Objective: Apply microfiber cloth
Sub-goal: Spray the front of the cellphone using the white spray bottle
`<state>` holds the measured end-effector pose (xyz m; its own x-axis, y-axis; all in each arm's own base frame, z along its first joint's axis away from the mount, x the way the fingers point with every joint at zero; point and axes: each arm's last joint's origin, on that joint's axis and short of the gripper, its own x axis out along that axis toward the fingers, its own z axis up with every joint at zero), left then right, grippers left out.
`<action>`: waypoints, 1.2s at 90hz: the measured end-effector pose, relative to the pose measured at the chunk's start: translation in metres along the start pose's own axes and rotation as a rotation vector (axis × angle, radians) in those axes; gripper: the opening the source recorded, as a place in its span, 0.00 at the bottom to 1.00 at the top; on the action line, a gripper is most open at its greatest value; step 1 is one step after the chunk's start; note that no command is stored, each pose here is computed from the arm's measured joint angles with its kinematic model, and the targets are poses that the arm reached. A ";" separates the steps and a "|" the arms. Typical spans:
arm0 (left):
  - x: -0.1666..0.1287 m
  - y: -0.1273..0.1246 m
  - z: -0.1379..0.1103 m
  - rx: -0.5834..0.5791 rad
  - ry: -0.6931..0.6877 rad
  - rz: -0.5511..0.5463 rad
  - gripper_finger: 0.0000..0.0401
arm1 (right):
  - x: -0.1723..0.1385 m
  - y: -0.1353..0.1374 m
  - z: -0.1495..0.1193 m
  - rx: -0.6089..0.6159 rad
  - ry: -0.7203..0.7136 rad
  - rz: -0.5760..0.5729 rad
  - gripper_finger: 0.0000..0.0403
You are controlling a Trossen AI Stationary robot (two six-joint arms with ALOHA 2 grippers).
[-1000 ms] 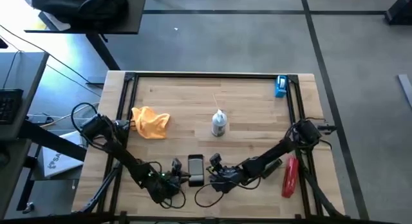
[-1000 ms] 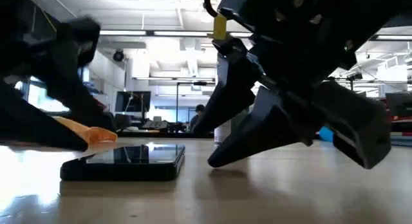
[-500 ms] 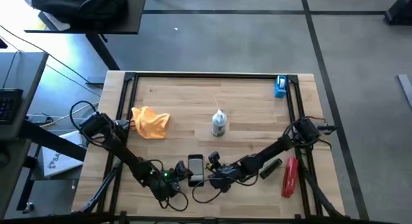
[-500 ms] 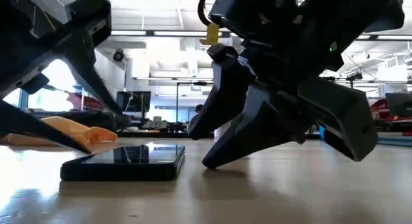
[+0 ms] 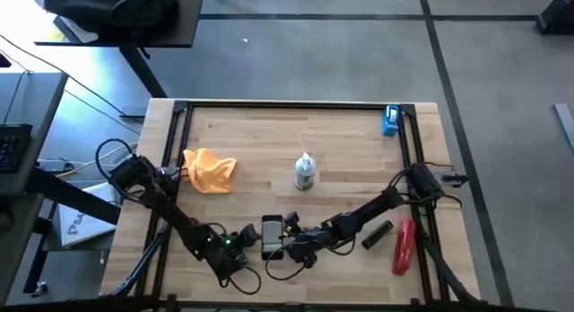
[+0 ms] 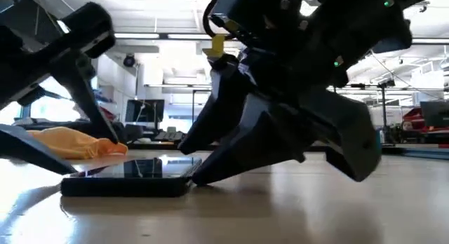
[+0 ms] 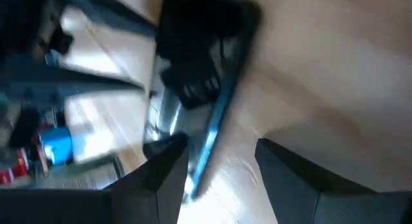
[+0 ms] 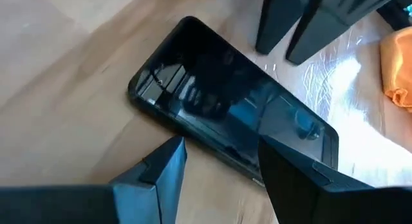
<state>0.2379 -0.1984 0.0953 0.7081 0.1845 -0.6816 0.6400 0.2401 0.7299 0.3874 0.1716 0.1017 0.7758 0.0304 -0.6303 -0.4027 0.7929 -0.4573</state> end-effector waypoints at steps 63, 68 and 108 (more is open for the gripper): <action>0.012 0.022 0.003 -0.098 -0.155 0.069 0.42 | 0.018 -0.007 -0.009 0.117 -0.043 -0.051 0.41; 0.012 0.022 0.003 -0.099 -0.155 0.071 0.42 | 0.017 -0.006 -0.009 0.123 -0.042 -0.052 0.41; 0.007 0.018 0.008 -0.175 -0.148 0.118 0.25 | 0.013 0.007 -0.005 0.163 -0.025 -0.105 0.41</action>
<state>0.2569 -0.2006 0.1046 0.8189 0.0830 -0.5678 0.4981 0.3888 0.7751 0.3925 0.1743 0.0875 0.8218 -0.0440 -0.5681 -0.2367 0.8806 -0.4105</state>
